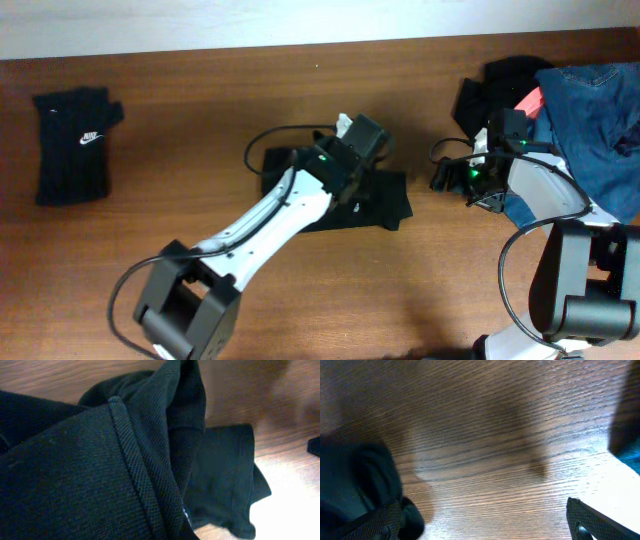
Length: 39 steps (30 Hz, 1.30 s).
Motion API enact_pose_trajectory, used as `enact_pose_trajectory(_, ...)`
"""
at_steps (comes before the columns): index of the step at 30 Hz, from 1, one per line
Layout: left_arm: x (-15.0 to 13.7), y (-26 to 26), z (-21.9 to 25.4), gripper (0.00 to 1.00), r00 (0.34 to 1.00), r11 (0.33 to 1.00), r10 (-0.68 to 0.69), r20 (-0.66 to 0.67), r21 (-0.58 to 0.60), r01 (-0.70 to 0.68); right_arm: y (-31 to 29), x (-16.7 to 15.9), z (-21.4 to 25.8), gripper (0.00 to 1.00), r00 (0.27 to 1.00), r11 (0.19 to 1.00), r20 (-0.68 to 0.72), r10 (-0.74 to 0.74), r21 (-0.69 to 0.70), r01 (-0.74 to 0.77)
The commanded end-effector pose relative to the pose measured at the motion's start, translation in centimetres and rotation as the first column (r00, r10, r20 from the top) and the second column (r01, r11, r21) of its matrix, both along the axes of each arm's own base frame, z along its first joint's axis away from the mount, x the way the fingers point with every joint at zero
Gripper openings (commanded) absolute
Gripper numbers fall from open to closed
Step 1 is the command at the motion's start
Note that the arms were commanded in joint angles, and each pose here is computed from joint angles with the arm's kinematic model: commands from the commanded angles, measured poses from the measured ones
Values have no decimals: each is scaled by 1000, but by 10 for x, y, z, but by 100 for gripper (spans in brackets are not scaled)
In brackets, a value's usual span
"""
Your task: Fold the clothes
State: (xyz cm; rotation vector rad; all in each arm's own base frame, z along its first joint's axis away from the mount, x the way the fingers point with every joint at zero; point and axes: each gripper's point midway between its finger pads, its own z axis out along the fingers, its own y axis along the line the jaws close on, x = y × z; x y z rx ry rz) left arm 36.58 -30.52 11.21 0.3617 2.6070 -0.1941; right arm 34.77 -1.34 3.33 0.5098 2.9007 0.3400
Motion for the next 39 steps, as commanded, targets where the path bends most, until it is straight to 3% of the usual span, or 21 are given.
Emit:
enact_pose_trajectory(1,0,-21,-9,1,1000,999,-18,0,-29,18,2,-2,-4,99,1000,1000,-9,16,15,-16)
enact_pose_trajectory(8,-11,-45,-22,1,997,997,-70,-9,-42,70,2,-3,-4,99,1000,1000,-13,15,11,-15)
enact_pose_trajectory(13,-23,-68,-18,9,992,988,-125,-2,-92,124,2,-3,-4,99,1000,1000,-13,15,11,-15)
enact_pose_trajectory(15,-28,-76,-17,25,989,983,-147,-7,-116,145,2,-3,-4,99,1000,1000,-13,15,12,-15)
enact_pose_trajectory(19,-29,-79,-16,77,983,977,-184,11,-106,185,2,-3,-4,99,1000,1000,-13,15,12,-15)
enact_pose_trajectory(21,-29,-79,-16,94,979,974,-203,17,-95,203,2,-3,-4,99,1000,1000,-12,15,12,-15)
enact_pose_trajectory(22,-29,-79,-15,96,978,973,-208,20,-93,209,2,-3,-4,98,1000,1000,-12,15,12,-15)
enact_pose_trajectory(28,-23,-81,3,97,978,973,-201,55,-102,206,2,-3,-4,99,1000,1000,-12,15,12,-14)
enact_pose_trajectory(34,-2,-38,15,96,983,992,-94,161,101,79,9,2,4,96,999,998,25,42,48,-43)
enact_pose_trajectory(39,4,4,8,96,995,986,-9,100,169,-8,7,12,60,95,978,993,168,120,-5,-121)
